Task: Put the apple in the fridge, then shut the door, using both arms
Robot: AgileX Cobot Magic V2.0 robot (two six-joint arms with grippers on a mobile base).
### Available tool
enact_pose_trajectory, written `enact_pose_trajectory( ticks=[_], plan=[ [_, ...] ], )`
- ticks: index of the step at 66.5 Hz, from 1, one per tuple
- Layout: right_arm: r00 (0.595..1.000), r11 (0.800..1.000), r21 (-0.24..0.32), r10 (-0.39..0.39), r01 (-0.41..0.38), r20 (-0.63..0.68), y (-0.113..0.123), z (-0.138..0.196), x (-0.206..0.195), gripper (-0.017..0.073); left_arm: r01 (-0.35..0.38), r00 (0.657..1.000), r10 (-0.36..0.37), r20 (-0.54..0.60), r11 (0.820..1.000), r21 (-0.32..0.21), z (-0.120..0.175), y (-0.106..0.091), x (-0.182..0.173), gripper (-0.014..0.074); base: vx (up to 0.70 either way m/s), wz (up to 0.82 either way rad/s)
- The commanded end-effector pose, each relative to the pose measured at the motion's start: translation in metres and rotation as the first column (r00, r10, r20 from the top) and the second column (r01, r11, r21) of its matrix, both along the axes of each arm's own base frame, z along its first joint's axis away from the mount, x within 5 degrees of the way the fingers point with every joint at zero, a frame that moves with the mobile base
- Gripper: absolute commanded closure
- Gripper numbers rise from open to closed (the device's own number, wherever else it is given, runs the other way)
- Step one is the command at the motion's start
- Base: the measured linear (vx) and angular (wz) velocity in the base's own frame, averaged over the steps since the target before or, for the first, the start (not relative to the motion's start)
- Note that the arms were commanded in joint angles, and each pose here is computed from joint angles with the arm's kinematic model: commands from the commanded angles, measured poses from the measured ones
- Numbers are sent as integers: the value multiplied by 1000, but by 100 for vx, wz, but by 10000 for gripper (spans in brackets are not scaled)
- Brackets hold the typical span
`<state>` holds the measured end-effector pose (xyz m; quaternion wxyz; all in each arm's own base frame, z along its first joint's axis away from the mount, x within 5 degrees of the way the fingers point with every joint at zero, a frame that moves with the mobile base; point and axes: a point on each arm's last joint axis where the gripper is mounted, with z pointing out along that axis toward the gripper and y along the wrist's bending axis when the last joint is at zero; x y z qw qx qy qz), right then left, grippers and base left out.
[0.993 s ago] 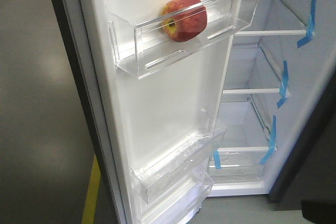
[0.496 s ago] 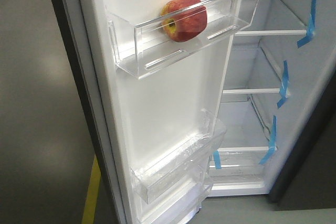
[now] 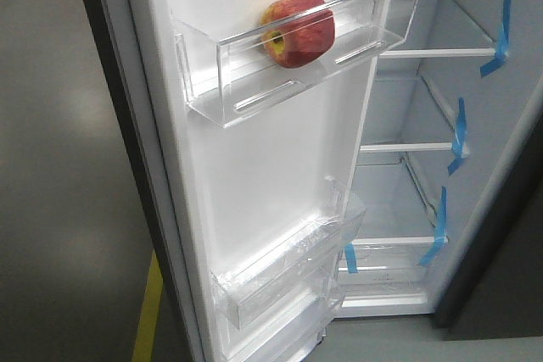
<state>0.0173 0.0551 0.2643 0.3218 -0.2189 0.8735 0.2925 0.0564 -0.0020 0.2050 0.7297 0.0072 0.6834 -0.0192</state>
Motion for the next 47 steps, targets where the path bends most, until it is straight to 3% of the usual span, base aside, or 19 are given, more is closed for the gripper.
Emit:
enact_pose_trajectory(
  ticks=[1, 7, 12, 17, 24, 38, 47],
  plan=[
    [999, 999, 50, -9, 7, 34, 2, 10, 2, 32, 22, 992, -17, 124, 999, -42, 15, -1, -3, 600, 0, 0],
    [999, 999, 50, -9, 7, 34, 2, 10, 2, 32, 28, 991, -19, 129, 997, -68, 16, -1, -3, 600, 0, 0],
    [999, 999, 50, -9, 7, 34, 2, 10, 2, 32, 46, 985, -23, 170, 991, -128, 20, -1, -4, 600, 0, 0],
    [999, 999, 50, -9, 7, 34, 2, 10, 2, 32, 61, 972, -24, 234, 987, -150, 31, -1, -7, 600, 0, 0],
    [999, 999, 50, -9, 7, 34, 2, 10, 2, 32, 64, 972, -20, 234, 982, -180, 47, 0, -10, 600, 0, 0],
    [999, 999, 50, -9, 7, 34, 2, 10, 2, 32, 13, 1000, -16, -15, 988, -153, 84, -1, 12, 600, 0, 0],
    [999, 999, 50, -9, 7, 34, 2, 10, 2, 32, -27, 973, 2, -232, 994, -104, 102, -1, 41, 600, 0, 0]
  ],
)
